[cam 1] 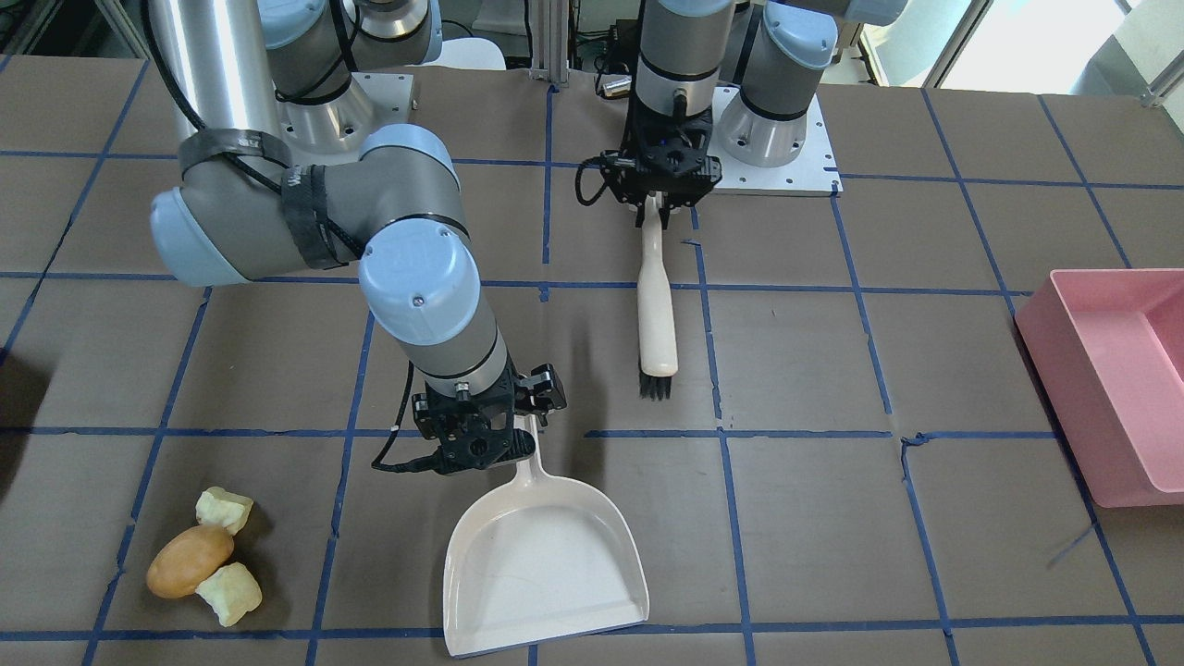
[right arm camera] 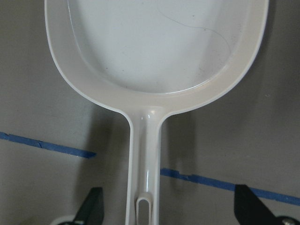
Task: Sweep and dump trash in nearest bin
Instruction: 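Lift the brush with the left gripper while the right gripper grasps the dustpan handle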
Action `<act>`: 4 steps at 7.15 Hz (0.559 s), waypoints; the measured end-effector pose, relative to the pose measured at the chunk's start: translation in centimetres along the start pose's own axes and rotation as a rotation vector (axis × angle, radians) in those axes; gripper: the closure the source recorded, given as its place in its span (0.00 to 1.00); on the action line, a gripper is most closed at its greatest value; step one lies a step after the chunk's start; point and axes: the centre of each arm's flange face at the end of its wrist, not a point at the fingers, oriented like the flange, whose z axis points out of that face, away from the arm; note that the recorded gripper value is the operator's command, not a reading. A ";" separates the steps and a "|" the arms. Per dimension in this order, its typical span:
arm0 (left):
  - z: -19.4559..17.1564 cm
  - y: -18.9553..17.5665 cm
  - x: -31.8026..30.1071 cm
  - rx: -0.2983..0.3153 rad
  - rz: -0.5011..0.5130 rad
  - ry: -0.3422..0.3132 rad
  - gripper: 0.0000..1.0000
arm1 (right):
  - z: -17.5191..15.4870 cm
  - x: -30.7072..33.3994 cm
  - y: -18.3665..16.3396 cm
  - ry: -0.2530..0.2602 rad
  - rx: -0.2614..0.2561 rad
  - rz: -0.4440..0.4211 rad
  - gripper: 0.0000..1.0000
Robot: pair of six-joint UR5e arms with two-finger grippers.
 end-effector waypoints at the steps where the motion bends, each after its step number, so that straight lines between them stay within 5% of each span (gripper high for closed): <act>1: 0.0 -0.8 -1.8 -0.003 -0.009 -0.002 1.00 | 1.1 -1.1 0.6 0.003 0.014 -0.013 0.05; 4: 0.6 -1.1 -3.3 -0.018 -0.019 -0.021 1.00 | 1.7 -1.3 4.3 0.016 0.098 -0.014 0.06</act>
